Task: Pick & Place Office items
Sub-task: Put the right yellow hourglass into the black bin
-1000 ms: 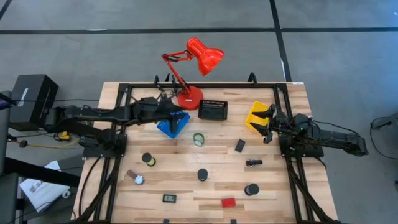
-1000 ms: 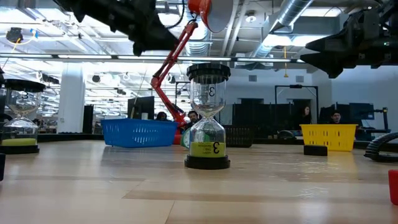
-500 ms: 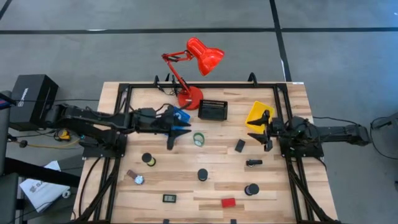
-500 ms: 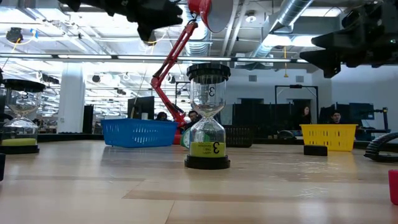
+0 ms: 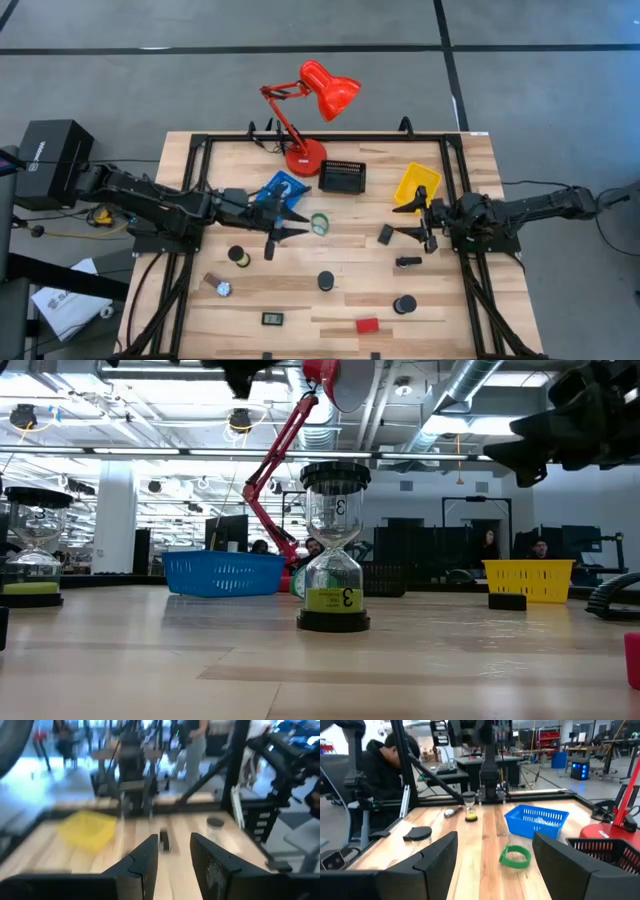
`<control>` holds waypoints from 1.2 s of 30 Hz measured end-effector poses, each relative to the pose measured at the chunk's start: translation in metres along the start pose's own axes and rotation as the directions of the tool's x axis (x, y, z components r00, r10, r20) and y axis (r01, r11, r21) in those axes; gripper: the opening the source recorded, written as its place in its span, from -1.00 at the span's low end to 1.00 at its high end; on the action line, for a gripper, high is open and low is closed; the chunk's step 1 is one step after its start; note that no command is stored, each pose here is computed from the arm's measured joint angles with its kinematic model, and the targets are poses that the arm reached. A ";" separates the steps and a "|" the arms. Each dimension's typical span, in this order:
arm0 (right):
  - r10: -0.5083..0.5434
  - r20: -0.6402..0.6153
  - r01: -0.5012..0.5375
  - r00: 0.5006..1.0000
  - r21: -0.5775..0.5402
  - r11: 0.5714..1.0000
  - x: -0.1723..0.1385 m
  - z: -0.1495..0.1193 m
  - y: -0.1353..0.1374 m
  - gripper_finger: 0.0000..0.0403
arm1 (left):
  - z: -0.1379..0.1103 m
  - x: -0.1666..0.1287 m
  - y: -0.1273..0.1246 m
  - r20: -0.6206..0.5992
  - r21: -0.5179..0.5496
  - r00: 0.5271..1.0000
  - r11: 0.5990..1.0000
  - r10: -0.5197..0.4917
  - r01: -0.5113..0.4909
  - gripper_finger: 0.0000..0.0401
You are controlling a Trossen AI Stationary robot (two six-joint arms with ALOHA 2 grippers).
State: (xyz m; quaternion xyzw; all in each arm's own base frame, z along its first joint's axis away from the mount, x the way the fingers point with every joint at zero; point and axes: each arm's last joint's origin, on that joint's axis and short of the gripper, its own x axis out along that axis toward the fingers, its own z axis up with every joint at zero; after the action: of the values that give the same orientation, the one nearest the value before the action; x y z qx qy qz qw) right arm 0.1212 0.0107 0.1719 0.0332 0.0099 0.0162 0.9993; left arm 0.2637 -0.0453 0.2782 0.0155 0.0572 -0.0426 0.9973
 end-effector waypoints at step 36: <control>-0.010 -0.034 0.010 0.999 -0.010 1.000 0.003 -0.004 0.000 0.24 | -0.098 0.106 -0.064 -0.133 0.009 0.949 0.957 -0.287 0.290 0.29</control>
State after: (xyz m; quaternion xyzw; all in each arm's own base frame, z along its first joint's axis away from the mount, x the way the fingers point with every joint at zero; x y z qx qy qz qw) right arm 0.1244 0.0107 0.1682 0.0277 0.0272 0.0120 0.9992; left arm 0.3522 -0.1146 0.1672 0.0239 0.1232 -0.1875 0.9742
